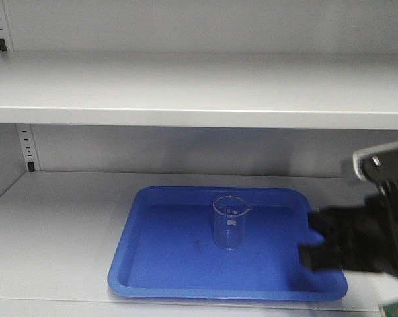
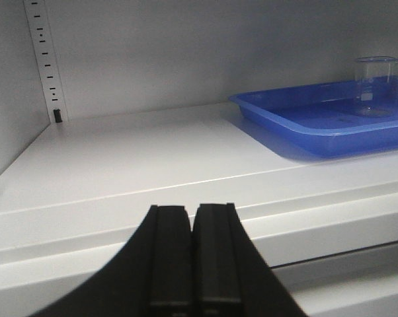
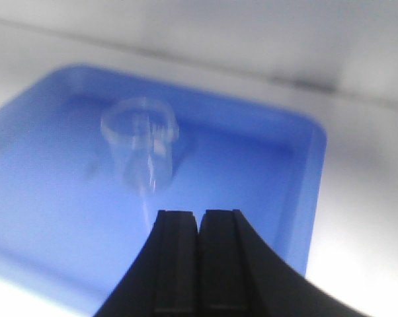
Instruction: Pick beaker and place in left cabinet
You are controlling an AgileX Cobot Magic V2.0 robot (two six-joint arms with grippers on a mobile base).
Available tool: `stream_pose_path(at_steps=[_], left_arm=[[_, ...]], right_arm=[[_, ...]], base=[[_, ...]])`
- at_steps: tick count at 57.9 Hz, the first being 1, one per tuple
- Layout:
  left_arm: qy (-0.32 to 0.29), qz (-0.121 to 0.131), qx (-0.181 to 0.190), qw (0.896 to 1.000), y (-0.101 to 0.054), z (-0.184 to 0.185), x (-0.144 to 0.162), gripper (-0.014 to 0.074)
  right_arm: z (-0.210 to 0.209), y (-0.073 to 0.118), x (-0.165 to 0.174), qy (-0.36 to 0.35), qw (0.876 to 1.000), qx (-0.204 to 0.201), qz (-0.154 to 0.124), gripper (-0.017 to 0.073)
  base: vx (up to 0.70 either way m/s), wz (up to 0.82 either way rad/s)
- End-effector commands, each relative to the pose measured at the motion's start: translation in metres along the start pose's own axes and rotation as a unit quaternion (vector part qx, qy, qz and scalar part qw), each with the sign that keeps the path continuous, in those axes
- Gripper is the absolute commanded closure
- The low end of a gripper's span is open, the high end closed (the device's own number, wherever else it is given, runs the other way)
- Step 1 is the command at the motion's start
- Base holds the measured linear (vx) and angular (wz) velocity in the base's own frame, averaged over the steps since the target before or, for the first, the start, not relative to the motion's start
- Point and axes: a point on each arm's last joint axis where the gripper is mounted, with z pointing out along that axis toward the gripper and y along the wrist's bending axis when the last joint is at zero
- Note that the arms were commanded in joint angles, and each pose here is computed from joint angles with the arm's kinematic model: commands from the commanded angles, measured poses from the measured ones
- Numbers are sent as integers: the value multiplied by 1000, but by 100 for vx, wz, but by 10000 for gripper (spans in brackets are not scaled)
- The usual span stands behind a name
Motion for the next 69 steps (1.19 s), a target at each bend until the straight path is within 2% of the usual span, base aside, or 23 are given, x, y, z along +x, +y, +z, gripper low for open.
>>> stream_pose_path(at_steps=[1,9,22,45,49,58,64,69], left_arm=[[-43,-5,-1,999,0,-1,-3,593],[-43,-5,-1,999,0,-1,-3,593],[-43,-5,-1,999,0,-1,-3,593],[-43,-5,-1,999,0,-1,-3,593],[-43,-5,-1,999,0,-1,-3,593],[-43,-5,-1,999,0,-1,-3,593],[-43,-5,-1,999,0,-1,-3,593],[-43,-5,-1,999,0,-1,-3,593]], right_arm=[[-19,1,5,-52,999,-10,5,565],[-41,1,34,-57,998,-12,6,565],[-71,-1,60,-85,996,-10,6,565],[-86,-2,70,-98,995,-7,7,565],[-86,-2,70,-100,995,-5,-2,565],[-89,-6,69,-113,993,6,14,565],[-95,-16,75,-153,985,45,60,565],[-98,-23,89,-186,977,80,70,565]], base=[[0,0],[0,0],[0,0],[0,0],[0,0],[0,0],[0,0],[0,0]])
